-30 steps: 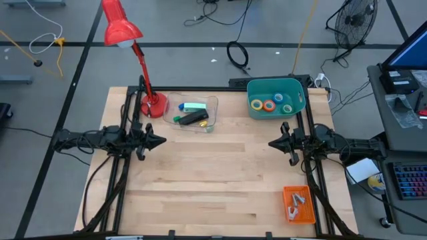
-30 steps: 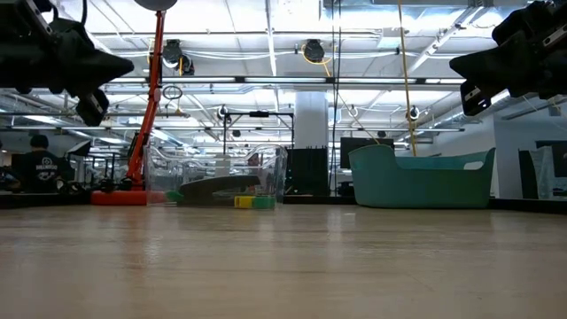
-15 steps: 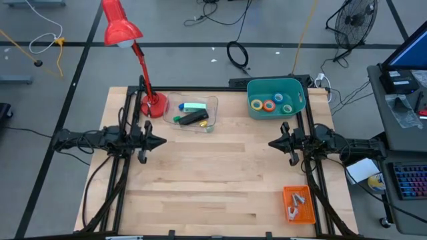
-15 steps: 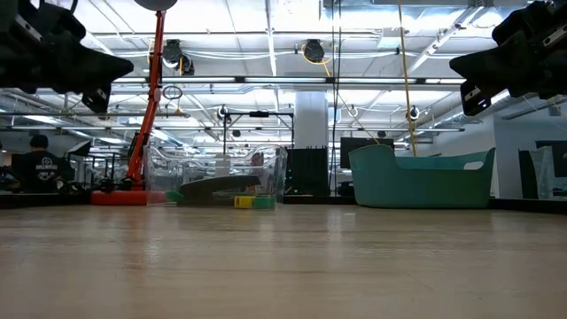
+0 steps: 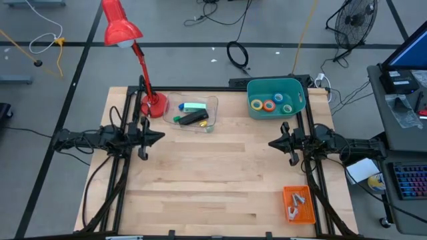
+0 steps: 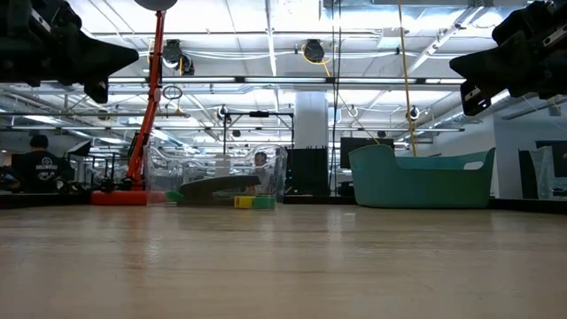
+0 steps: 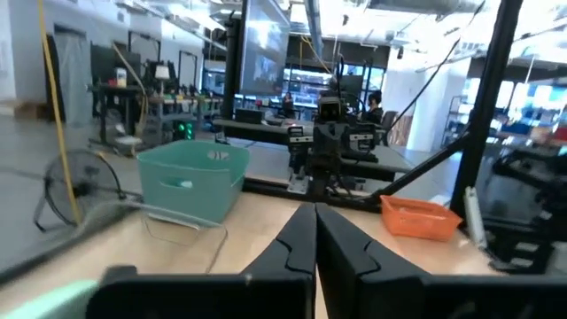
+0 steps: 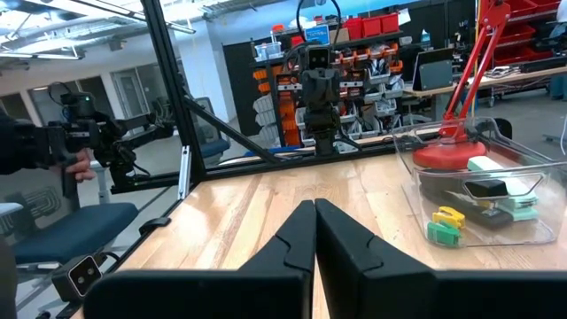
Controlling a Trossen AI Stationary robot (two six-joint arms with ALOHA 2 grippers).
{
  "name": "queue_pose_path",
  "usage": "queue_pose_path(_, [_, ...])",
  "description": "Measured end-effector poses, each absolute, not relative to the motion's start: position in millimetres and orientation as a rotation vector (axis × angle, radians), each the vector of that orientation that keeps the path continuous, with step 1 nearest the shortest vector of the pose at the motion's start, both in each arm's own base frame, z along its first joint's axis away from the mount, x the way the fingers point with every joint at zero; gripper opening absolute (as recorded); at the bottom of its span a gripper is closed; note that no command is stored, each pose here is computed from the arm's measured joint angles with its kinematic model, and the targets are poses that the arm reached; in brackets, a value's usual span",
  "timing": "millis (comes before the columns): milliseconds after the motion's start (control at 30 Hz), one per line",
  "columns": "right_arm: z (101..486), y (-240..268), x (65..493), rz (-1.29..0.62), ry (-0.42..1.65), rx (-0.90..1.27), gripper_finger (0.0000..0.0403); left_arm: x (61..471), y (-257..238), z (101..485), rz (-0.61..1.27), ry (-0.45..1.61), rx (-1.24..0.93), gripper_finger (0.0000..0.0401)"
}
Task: Pick and place Stapler, Stapler remover, tape
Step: Return to Home Position
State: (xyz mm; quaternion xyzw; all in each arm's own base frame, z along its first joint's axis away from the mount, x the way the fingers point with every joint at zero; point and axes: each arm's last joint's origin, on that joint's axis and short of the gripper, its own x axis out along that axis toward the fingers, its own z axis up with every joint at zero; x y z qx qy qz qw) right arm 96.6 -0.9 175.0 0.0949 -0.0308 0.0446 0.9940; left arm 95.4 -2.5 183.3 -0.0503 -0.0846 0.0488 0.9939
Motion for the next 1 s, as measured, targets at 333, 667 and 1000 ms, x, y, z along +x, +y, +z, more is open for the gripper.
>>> queue_pose_path(333, [175, -1, 97, 0.090, -0.062, 0.190, 0.0004, 95, -2, 186, 0.084, -0.216, -0.359, 0.0025])
queue_pose_path(667, [175, -1, 97, 0.090, -0.061, 0.190, 0.0004, 96, -3, 175, 0.085, -0.080, -0.059, 0.0026])
queue_pose_path(1000, [175, -1, 97, 0.090, -0.062, 0.190, 0.0004, 97, -3, 172, 0.102, -0.032, 0.096, 0.0026])
